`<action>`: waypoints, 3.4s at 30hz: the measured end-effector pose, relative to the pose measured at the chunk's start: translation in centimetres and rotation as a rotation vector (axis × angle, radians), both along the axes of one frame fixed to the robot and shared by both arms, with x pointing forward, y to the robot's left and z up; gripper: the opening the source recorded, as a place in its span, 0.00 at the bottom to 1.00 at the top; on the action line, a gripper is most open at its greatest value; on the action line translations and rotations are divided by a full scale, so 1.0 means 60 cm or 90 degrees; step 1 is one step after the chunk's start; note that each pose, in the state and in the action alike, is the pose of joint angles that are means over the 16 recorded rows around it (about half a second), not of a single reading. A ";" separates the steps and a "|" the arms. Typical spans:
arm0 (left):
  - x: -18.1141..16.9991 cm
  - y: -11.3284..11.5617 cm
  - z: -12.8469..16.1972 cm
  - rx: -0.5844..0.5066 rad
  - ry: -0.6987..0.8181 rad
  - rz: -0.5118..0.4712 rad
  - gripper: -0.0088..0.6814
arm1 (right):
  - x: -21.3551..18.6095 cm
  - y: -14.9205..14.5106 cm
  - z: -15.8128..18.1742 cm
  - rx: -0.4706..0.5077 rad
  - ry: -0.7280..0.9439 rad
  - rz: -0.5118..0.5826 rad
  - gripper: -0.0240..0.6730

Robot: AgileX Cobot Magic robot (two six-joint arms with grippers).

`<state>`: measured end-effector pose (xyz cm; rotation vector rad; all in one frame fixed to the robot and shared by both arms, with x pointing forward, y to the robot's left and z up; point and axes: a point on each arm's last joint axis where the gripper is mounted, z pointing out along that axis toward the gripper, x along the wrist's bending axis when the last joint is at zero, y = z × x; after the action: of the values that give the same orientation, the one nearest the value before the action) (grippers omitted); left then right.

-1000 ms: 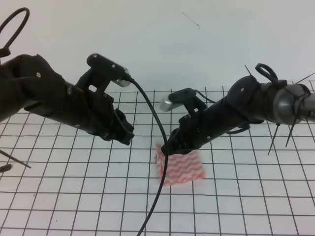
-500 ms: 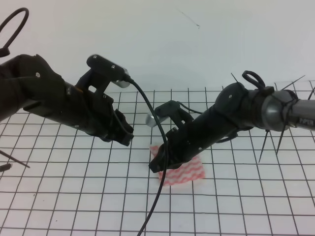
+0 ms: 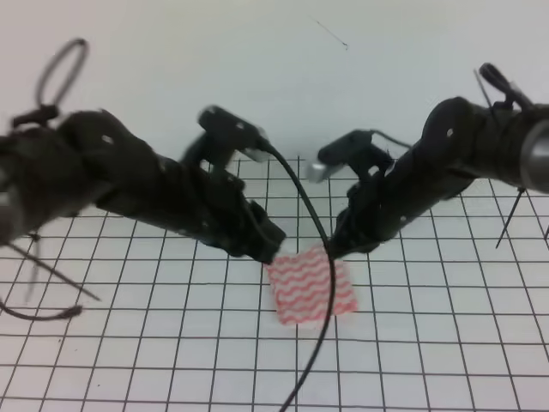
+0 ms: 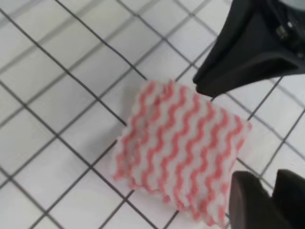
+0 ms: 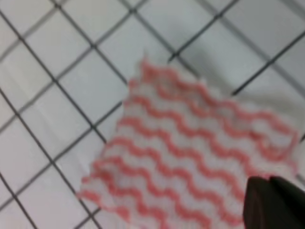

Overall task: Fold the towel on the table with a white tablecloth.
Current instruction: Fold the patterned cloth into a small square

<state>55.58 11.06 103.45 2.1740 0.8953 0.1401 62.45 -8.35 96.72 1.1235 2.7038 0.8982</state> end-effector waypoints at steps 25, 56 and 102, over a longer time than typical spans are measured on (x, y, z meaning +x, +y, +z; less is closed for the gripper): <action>0.059 -0.036 -0.151 0.068 -0.004 0.023 0.16 | -0.001 -0.023 -0.067 -0.071 0.096 -0.005 0.04; 0.066 -0.036 -0.145 0.082 -0.031 0.009 0.16 | -0.017 -0.021 -0.047 -0.014 0.170 0.009 0.04; 0.067 -0.036 -0.146 0.087 -0.047 -0.003 0.12 | -0.017 0.011 -0.044 0.014 0.123 0.024 0.04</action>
<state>59.61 8.88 94.70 2.2815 0.8606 0.2845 61.44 -7.67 94.10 1.2262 2.8842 0.8678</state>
